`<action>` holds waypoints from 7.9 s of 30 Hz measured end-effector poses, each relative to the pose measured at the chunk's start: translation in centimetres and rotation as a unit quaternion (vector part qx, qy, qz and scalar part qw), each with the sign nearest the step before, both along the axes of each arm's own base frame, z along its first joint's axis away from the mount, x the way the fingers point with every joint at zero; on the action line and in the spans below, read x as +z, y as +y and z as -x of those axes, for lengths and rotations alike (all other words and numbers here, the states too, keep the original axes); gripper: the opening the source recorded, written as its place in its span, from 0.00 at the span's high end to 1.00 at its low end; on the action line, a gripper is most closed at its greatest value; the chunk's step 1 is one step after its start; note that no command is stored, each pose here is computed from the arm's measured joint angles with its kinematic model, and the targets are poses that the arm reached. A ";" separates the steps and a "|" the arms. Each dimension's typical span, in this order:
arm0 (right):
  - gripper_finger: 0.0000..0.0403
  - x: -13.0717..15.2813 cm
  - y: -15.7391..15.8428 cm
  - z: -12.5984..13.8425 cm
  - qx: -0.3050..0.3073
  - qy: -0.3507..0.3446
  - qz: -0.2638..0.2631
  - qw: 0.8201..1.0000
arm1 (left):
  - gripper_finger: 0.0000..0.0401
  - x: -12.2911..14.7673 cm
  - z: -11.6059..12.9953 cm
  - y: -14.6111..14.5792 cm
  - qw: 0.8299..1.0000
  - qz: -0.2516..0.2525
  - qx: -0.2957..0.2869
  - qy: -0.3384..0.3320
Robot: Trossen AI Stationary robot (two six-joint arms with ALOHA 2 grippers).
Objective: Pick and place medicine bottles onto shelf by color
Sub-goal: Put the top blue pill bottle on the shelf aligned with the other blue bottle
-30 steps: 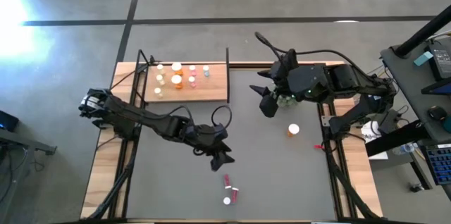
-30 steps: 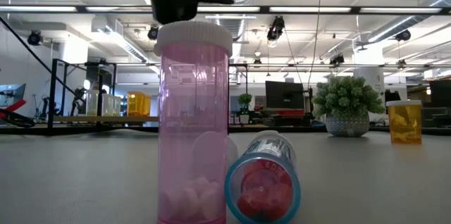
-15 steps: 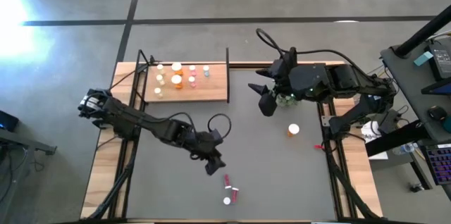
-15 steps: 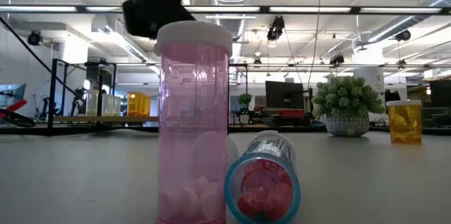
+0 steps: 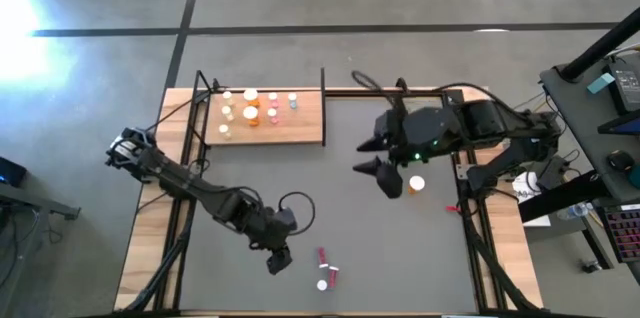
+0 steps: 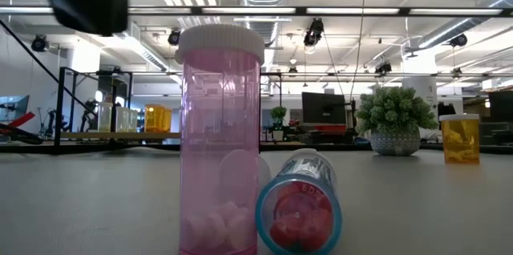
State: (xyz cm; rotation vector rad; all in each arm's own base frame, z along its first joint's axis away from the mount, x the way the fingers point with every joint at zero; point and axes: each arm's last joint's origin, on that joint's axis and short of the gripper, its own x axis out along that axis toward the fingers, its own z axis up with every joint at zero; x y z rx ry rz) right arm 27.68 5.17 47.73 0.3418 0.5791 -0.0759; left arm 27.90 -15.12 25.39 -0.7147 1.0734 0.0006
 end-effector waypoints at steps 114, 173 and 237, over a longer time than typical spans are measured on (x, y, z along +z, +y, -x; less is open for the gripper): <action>0.74 -32.5 7.5 -18.4 0.630 0.173 0.254 0.713 | 0.40 0.5 9.6 -9.8 0.994 0.110 -0.013 0.021; 0.74 -33.7 9.9 -18.2 0.607 0.161 0.243 0.739 | 0.40 -0.5 9.8 -9.5 0.995 0.096 -0.012 0.029; 0.77 -17.0 -0.4 -6.9 0.121 0.157 0.150 0.969 | 0.40 5.9 0.1 9.5 0.944 -0.156 0.046 -0.286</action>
